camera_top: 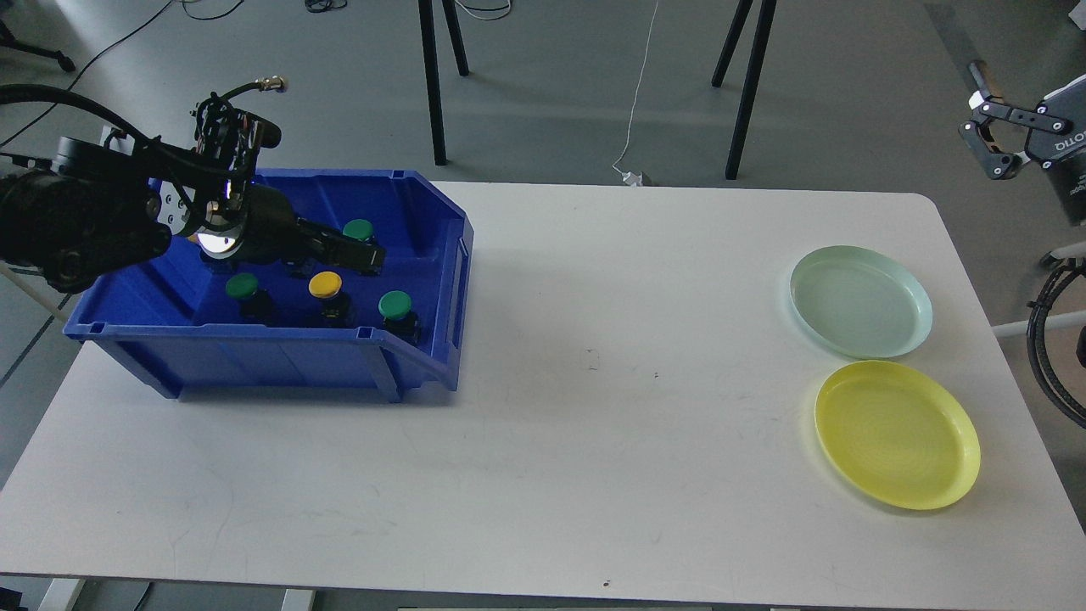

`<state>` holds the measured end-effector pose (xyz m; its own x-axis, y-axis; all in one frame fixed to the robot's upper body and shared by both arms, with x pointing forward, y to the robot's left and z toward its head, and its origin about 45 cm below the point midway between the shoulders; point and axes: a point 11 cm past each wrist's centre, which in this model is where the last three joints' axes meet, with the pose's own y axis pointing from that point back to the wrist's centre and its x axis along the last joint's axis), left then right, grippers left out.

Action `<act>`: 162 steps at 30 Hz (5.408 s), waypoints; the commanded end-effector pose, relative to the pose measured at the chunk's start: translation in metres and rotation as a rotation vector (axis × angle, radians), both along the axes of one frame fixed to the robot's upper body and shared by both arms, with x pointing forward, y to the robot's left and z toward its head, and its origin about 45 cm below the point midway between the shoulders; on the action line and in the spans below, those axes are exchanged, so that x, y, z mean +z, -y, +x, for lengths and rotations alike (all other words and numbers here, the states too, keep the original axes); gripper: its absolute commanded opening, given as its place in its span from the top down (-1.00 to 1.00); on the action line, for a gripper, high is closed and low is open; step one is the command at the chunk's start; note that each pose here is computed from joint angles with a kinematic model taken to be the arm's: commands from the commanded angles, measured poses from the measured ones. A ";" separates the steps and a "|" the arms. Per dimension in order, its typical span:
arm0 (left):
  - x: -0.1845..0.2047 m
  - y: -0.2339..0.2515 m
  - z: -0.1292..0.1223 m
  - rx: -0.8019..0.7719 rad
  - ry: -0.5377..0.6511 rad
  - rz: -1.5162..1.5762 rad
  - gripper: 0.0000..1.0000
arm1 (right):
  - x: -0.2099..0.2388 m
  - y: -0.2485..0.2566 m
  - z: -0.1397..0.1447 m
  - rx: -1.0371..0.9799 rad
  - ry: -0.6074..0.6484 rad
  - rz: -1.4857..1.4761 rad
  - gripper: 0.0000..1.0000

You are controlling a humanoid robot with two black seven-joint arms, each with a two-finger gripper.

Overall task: Pass button and place on color plate
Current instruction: 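Close the left gripper on the yellow-capped button, then lift the button out of the bin and extend the left arm toward the table center, then bring the right gripper to the held button and grasp it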

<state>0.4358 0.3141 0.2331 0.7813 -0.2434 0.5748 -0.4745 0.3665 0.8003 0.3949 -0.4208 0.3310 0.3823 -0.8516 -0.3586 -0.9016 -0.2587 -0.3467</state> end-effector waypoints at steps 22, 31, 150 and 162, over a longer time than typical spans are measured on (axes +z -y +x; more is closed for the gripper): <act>-0.029 -0.028 -0.006 0.060 -0.020 0.036 -0.94 | -0.011 0.000 -0.003 -0.002 -0.022 0.007 -0.99; -0.037 -0.024 -0.009 0.050 -0.036 0.036 -0.86 | -0.014 0.001 -0.005 -0.005 -0.030 0.007 -0.99; 0.047 0.249 -0.028 0.140 -0.275 -1.361 0.91 | -0.064 -0.197 -0.039 0.422 -0.026 0.055 -0.90; 0.047 0.249 -0.028 0.140 -0.277 -1.362 0.91 | -0.073 -0.211 -0.031 0.357 -0.054 0.080 -0.81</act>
